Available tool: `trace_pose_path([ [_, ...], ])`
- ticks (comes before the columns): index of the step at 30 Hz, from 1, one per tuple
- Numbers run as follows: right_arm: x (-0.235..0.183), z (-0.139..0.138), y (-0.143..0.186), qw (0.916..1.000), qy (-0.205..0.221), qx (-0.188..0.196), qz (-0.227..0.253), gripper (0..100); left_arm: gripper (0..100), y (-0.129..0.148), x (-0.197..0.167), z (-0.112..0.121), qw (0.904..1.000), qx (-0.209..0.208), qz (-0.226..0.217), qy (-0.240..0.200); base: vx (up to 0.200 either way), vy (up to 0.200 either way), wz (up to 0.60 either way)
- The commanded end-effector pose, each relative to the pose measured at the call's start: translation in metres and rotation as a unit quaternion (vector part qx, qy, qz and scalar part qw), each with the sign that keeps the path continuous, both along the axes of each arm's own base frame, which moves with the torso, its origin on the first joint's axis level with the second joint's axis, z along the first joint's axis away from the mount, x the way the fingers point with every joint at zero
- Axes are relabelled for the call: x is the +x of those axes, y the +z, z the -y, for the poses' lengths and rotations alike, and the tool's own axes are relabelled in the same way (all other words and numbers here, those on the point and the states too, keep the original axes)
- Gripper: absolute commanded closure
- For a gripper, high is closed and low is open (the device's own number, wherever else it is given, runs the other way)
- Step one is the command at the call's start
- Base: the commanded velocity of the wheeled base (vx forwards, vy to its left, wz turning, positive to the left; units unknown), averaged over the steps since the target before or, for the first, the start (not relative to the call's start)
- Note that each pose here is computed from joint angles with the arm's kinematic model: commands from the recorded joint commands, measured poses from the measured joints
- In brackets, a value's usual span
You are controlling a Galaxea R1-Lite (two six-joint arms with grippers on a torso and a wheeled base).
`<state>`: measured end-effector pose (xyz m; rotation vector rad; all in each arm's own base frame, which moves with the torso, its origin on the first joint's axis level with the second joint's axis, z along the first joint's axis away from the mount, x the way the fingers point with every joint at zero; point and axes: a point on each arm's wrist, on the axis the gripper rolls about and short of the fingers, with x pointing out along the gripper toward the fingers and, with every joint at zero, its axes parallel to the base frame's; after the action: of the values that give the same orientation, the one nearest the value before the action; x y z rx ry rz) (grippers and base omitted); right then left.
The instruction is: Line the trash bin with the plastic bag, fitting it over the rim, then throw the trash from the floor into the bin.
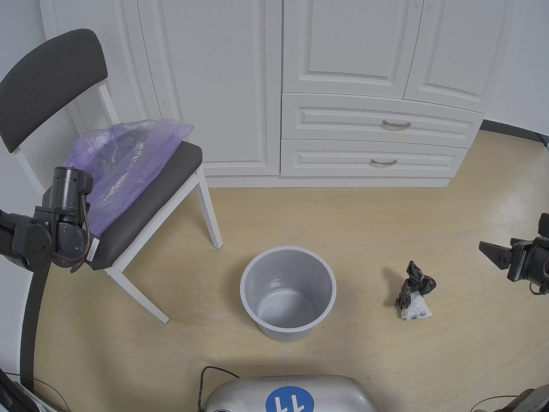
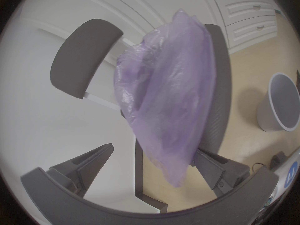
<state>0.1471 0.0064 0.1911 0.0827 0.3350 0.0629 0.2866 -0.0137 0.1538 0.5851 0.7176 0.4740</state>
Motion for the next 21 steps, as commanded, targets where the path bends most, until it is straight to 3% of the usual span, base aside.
trace_pose_path([
  [1,0.003,0.000,-0.002,1.0000,-0.001,0.001,-0.007,0,0,0.009,0.002,-0.020,0.9994,0.006,0.023,0.027,0.000,0.000,0.00],
  [8,0.005,0.000,-0.004,0.9999,-0.002,0.001,-0.012,0,0,0.017,-0.001,-0.039,0.9977,0.010,0.039,0.055,0.000,0.000,0.00],
  [16,0.001,0.000,0.000,1.0000,0.001,0.002,0.000,0,0,0.059,-0.021,-0.046,0.9926,-0.003,0.114,0.042,0.000,0.000,0.00],
  [21,0.003,0.001,0.001,0.9999,-0.002,0.002,0.011,0,0,0.058,-0.020,-0.046,0.9925,-0.019,0.118,0.026,0.000,0.000,0.00],
])
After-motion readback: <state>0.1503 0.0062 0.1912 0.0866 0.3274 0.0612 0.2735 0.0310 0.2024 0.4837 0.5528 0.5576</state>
